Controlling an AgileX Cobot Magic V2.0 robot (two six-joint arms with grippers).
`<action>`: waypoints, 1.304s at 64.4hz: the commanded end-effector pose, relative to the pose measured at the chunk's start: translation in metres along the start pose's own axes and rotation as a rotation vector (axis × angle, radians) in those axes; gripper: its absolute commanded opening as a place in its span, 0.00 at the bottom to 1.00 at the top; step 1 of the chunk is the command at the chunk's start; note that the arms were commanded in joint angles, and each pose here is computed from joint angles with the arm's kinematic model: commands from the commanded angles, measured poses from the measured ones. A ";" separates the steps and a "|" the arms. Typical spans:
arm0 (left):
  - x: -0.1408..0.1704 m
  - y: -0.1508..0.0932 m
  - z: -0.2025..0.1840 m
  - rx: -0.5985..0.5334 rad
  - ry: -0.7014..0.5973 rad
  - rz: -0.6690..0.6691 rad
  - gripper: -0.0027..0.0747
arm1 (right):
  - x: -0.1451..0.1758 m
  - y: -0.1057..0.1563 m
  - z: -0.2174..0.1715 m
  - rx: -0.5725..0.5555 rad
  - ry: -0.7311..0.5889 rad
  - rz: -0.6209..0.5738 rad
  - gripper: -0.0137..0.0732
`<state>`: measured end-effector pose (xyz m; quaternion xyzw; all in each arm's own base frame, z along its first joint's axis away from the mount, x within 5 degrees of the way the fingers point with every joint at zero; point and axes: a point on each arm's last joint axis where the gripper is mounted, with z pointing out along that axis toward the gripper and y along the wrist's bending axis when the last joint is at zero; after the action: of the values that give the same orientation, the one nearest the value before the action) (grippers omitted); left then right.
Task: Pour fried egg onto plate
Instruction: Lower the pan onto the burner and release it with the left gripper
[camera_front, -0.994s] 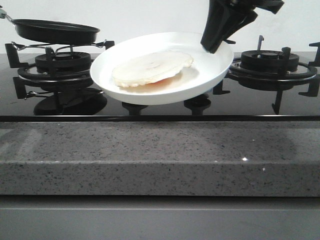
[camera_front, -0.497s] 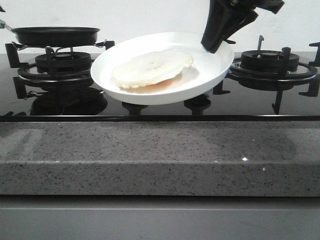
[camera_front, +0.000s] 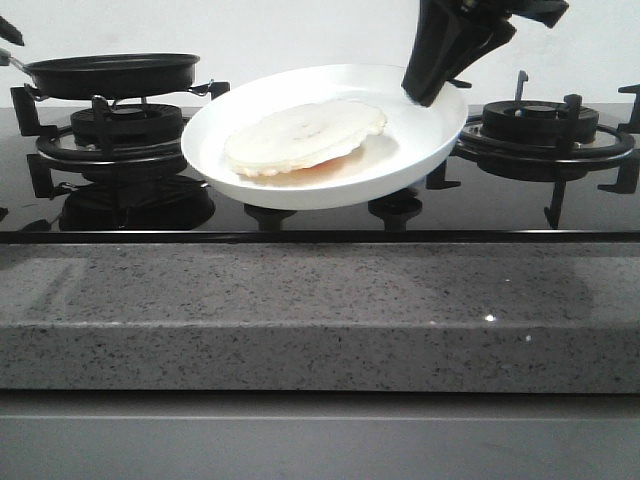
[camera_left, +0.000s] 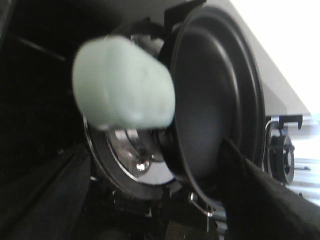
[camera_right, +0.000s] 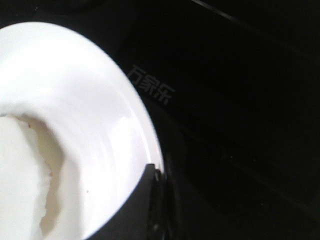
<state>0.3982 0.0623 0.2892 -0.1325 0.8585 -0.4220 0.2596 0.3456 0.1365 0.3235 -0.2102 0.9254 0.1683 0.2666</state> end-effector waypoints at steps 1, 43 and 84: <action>-0.002 -0.029 -0.020 0.065 -0.040 0.051 0.63 | -0.012 0.008 -0.027 -0.011 -0.123 -0.005 0.08; 0.013 -0.067 -0.042 0.049 -0.039 0.243 0.01 | -0.012 0.008 -0.027 -0.011 -0.123 -0.005 0.08; 0.152 -0.151 -0.090 -0.432 -0.369 0.858 0.01 | -0.012 0.008 -0.027 -0.011 -0.123 -0.005 0.08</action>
<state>0.2455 -0.0361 0.3878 0.1111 0.8778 -0.0892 0.4573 0.3456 0.1365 0.3235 -0.2102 0.9254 0.1683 0.2666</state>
